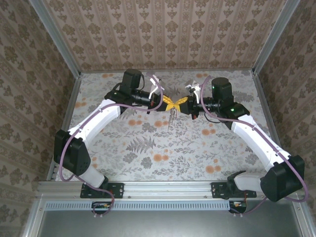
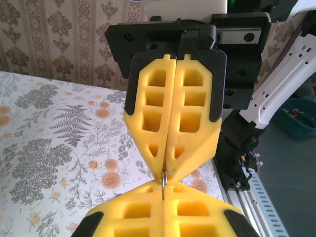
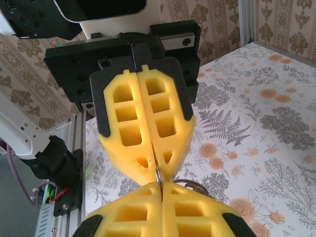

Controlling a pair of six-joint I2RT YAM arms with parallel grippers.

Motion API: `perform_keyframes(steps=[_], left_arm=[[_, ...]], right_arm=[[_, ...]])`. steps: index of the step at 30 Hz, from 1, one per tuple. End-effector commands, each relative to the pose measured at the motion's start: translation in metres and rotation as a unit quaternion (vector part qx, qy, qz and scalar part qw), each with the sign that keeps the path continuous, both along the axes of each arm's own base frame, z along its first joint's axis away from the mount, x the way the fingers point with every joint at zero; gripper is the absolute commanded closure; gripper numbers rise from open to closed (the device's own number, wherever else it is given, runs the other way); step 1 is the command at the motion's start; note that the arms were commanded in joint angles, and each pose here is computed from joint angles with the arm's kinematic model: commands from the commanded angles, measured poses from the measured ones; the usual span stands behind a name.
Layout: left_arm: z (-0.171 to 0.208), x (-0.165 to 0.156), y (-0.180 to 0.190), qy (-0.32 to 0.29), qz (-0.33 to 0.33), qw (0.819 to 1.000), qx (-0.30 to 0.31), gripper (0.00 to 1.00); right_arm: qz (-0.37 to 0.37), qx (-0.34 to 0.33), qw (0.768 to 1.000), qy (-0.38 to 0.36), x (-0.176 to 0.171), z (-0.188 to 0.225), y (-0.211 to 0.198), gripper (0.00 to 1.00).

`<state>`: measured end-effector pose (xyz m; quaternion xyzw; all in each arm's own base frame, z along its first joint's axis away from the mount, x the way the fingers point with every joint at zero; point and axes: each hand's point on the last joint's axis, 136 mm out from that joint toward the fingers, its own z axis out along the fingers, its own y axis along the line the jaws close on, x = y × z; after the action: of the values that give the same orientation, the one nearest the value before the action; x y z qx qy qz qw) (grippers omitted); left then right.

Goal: Put the keys on the keyring

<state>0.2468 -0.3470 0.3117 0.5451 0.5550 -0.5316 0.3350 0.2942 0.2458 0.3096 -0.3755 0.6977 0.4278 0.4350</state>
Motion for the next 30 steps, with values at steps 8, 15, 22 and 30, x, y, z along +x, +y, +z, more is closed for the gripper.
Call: perform_keyframes(steps=[8, 15, 22, 30], left_arm=[[0.011, 0.003, -0.002, -0.038, 0.027, 0.998, -0.035, 1.0], [0.017, 0.004, -0.001, -0.046, 0.041, 0.996, -0.057, 1.0], [0.021, 0.002, -0.002, -0.048, 0.052, 0.994, -0.082, 1.0], [0.026, 0.002, -0.007, -0.044, 0.056, 0.993, -0.098, 1.0]], right_arm=[[-0.069, 0.084, 0.994, -0.023, 0.01, 0.033, -0.03, 0.71], [-0.079, 0.132, 0.988, -0.008, 0.003, 0.032, -0.04, 0.59], [-0.059, 0.152, 0.987, 0.012, 0.0, 0.021, -0.035, 0.51], [-0.041, 0.16, 0.986, 0.028, 0.001, 0.013, -0.024, 0.49]])
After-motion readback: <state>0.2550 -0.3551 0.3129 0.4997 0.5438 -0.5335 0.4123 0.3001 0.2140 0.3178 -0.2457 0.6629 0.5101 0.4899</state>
